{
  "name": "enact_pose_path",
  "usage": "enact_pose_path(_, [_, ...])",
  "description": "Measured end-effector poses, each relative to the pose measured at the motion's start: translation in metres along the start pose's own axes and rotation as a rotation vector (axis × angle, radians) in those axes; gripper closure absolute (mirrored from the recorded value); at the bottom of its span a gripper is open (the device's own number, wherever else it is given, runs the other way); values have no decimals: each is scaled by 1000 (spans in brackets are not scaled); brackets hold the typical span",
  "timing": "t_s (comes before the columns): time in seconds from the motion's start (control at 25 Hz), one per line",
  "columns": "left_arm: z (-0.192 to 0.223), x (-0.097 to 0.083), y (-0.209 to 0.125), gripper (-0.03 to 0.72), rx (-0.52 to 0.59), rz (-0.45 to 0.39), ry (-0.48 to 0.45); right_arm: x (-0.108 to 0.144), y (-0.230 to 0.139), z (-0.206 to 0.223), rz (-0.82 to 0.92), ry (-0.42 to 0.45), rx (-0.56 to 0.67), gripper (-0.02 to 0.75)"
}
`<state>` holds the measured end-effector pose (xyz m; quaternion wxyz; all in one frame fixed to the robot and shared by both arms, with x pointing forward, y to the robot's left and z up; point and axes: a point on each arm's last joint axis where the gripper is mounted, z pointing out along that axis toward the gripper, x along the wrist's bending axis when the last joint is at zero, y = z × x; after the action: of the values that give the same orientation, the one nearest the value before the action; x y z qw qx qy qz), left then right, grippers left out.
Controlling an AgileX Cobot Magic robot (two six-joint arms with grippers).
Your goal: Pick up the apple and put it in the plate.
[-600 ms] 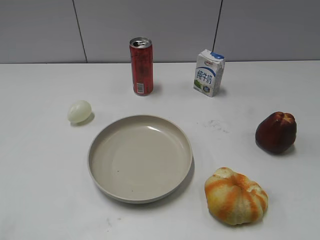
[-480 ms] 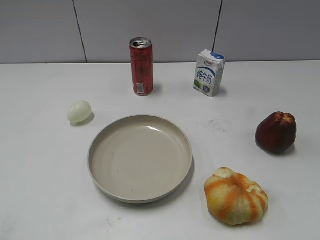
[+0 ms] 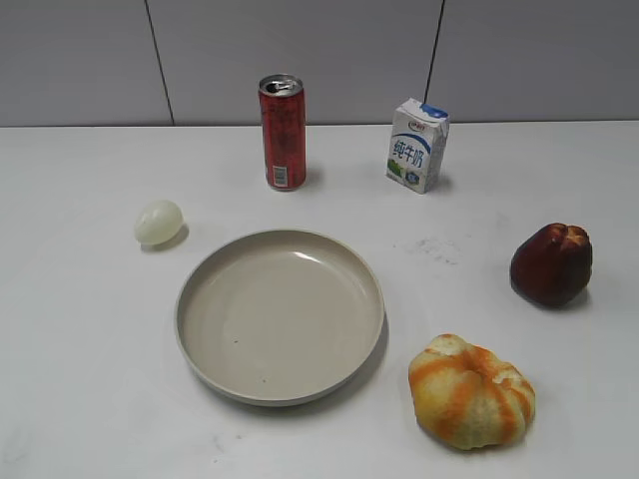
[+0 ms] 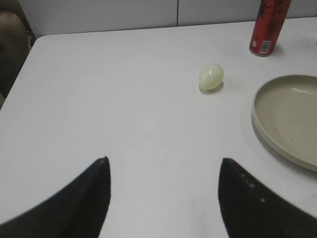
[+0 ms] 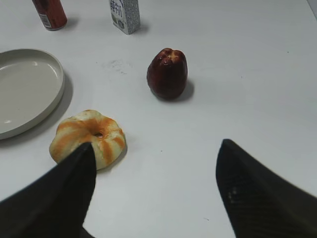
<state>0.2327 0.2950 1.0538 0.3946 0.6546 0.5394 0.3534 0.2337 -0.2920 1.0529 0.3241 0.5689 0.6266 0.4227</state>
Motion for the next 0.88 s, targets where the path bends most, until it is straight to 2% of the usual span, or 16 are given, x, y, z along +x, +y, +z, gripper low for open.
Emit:
enact_pose_path(0.28, [0, 0, 0, 167, 0, 0, 0, 0, 18, 2, 3, 0, -95, 96])
enact_pose_path(0.36, [0, 0, 0, 167, 0, 0, 0, 0, 26, 10, 7, -3, -88, 96])
enact_pose_path(0.56, [0, 0, 0, 167, 0, 0, 0, -2, 42, 37, 18, -12, -20, 103])
enact_pose_path(0.88, [0, 0, 0, 167, 0, 0, 0, -4, 76, 86, 47, -16, 185, 125])
